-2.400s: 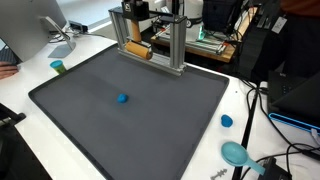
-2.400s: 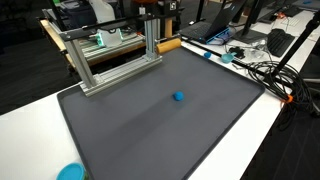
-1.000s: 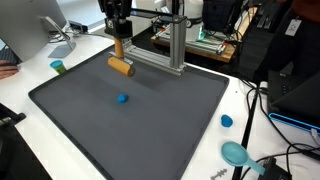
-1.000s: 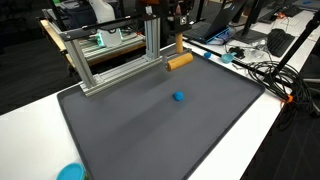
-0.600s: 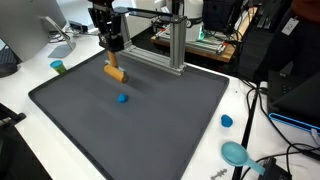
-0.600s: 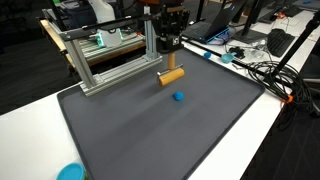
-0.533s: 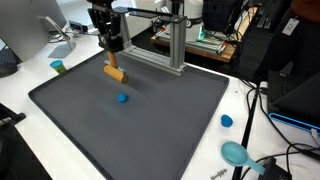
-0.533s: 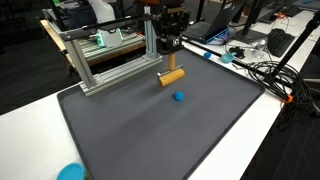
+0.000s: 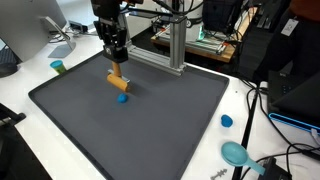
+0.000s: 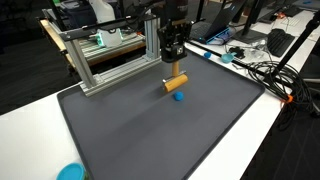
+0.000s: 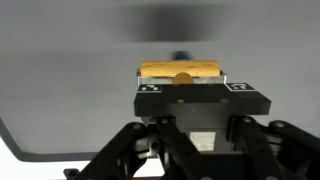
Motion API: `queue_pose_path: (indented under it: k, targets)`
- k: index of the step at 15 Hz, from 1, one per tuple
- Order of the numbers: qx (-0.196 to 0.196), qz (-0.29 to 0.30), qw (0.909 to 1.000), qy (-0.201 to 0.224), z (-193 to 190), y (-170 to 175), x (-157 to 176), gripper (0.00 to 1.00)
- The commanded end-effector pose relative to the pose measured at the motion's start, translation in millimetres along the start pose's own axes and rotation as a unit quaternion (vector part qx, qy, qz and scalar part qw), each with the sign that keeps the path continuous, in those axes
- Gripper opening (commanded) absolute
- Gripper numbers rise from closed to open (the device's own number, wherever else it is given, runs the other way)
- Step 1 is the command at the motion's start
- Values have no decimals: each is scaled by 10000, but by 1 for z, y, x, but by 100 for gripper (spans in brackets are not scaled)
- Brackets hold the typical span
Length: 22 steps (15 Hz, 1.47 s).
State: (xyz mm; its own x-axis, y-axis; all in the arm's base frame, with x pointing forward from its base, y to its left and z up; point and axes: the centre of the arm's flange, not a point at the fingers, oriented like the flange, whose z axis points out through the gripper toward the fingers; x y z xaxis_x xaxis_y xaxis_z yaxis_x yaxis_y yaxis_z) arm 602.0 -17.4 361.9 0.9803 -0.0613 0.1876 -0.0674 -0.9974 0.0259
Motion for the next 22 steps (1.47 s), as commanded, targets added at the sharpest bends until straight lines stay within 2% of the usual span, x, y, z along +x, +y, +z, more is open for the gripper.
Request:
queue_pose_path:
  k: [1,7,8,9,13,20,22]
  targets:
    - [5,-28,10000,-36,7,-3,-2,47]
    - [8,-55,10000,-65,12,-7,-2,47]
    - [20,-106,9999,27,13,-7,-1,22]
    - [-72,-81,9998,173,14,-8,4,22]
    - [-10,-119,9997,230,21,-9,15,22]
    - [-44,-109,9999,-58,43,-8,28,22]
    - [-67,-68,9996,-259,54,-6,30,22]
